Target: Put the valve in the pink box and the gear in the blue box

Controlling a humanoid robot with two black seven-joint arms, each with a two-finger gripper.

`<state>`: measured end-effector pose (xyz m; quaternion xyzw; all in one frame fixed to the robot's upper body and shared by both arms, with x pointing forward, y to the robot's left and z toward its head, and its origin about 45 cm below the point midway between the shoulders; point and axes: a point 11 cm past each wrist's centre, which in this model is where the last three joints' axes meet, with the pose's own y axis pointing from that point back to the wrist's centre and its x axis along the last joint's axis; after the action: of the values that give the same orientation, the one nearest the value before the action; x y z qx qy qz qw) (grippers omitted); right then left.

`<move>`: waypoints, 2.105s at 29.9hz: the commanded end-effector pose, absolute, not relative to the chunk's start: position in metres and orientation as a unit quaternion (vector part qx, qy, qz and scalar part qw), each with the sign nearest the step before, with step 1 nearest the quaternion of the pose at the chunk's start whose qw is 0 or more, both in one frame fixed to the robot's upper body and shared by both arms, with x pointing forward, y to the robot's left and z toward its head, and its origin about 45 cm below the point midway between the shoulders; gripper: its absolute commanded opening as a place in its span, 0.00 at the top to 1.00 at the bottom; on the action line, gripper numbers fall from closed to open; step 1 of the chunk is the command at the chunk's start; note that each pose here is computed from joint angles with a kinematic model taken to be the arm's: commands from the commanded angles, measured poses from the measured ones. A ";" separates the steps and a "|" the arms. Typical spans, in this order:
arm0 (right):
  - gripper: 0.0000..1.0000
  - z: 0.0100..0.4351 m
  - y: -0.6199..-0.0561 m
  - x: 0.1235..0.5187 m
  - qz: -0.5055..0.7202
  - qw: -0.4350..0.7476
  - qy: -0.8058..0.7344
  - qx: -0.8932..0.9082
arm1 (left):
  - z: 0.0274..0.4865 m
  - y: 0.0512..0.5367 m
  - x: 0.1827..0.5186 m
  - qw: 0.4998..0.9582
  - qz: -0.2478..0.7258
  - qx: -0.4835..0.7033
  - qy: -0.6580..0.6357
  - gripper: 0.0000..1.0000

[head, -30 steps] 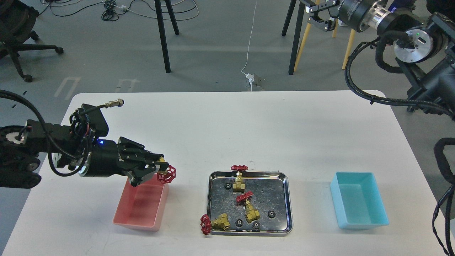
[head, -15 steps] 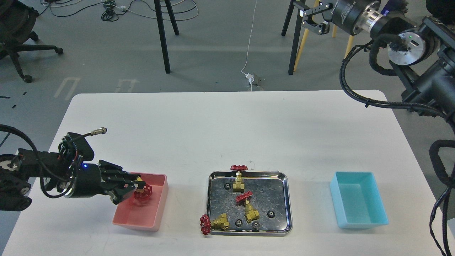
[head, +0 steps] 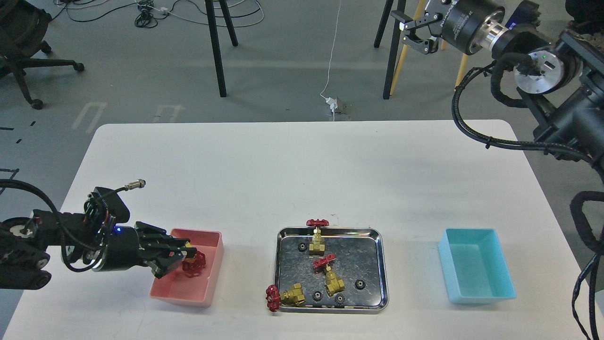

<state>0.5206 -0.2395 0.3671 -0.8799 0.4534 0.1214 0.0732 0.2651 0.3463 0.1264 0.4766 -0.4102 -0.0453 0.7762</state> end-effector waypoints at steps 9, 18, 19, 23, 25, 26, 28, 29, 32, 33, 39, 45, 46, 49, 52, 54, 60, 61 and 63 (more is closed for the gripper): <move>0.01 0.360 -0.243 0.519 0.127 0.072 0.456 -0.878 | 0.128 0.343 0.264 0.780 -0.038 0.471 -0.409 0.47; 0.01 0.343 -0.233 0.516 0.107 0.006 0.447 -0.888 | 0.158 0.351 0.281 0.779 0.028 0.467 -0.418 0.41; 0.01 0.335 -0.231 0.514 0.098 -0.023 0.443 -0.891 | 0.164 0.347 0.285 0.782 0.039 0.461 -0.417 0.41; 0.01 0.313 -0.218 0.507 0.023 -0.160 0.408 -0.899 | 0.207 0.332 0.315 0.802 0.092 0.438 -0.395 0.41; 0.01 0.296 -0.208 0.499 -0.021 -0.233 0.373 -0.898 | 0.239 0.314 0.332 0.825 0.113 0.407 -0.376 0.41; 0.01 0.289 -0.200 0.493 -0.039 -0.257 0.351 -0.899 | 0.255 0.307 0.339 0.835 0.121 0.391 -0.368 0.41; 0.01 0.272 -0.180 0.472 -0.087 -0.314 0.285 -0.902 | 0.280 0.291 0.348 0.861 0.135 0.352 -0.340 0.41; 0.01 0.264 -0.180 0.463 -0.109 -0.344 0.259 -0.896 | 0.290 0.283 0.352 0.875 0.147 0.328 -0.324 0.40; 0.01 0.236 -0.181 0.434 -0.168 -0.425 0.174 -0.872 | 0.333 0.245 0.366 0.923 0.184 0.207 -0.269 0.40; 0.01 0.224 -0.178 0.421 -0.187 -0.451 0.135 -0.862 | 0.342 0.231 0.368 0.939 0.187 0.161 -0.238 0.39; 0.01 0.201 -0.162 0.356 -0.320 -0.531 -0.108 -0.777 | 0.357 0.176 0.386 0.973 0.206 -0.023 -0.106 0.38; 0.01 0.188 -0.159 0.314 -0.383 -0.560 -0.267 -0.684 | 0.339 0.143 0.383 0.974 0.204 -0.077 -0.066 0.37; 0.01 0.183 -0.155 0.310 -0.389 -0.559 -0.283 -0.675 | 0.338 0.142 0.384 0.973 0.206 -0.081 -0.064 0.37; 0.04 0.170 -0.149 0.298 -0.393 -0.558 -0.319 -0.657 | 0.330 0.137 0.383 0.971 0.214 -0.088 -0.054 0.37; 0.20 0.166 -0.142 0.292 -0.398 -0.554 -0.337 -0.649 | 0.326 0.137 0.382 0.971 0.216 -0.088 -0.049 0.36; 0.28 0.162 -0.134 0.287 -0.402 -0.547 -0.349 -0.646 | 0.323 0.138 0.381 0.971 0.218 -0.087 -0.045 0.36; 0.36 0.152 -0.128 0.278 -0.408 -0.544 -0.375 -0.630 | 0.312 0.146 0.379 0.968 0.232 -0.092 -0.030 0.36; 0.37 0.149 -0.129 0.276 -0.407 -0.547 -0.383 -0.624 | 0.310 0.147 0.379 0.967 0.235 -0.093 -0.027 0.36; 0.38 0.142 -0.134 0.275 -0.402 -0.554 -0.390 -0.616 | 0.309 0.150 0.379 0.966 0.239 -0.097 -0.024 0.35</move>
<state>0.2781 -0.1287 0.1509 -0.6276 -0.3771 -0.4070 -0.5462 0.3794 0.1461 0.3120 -0.0927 -0.0290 0.2330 0.9676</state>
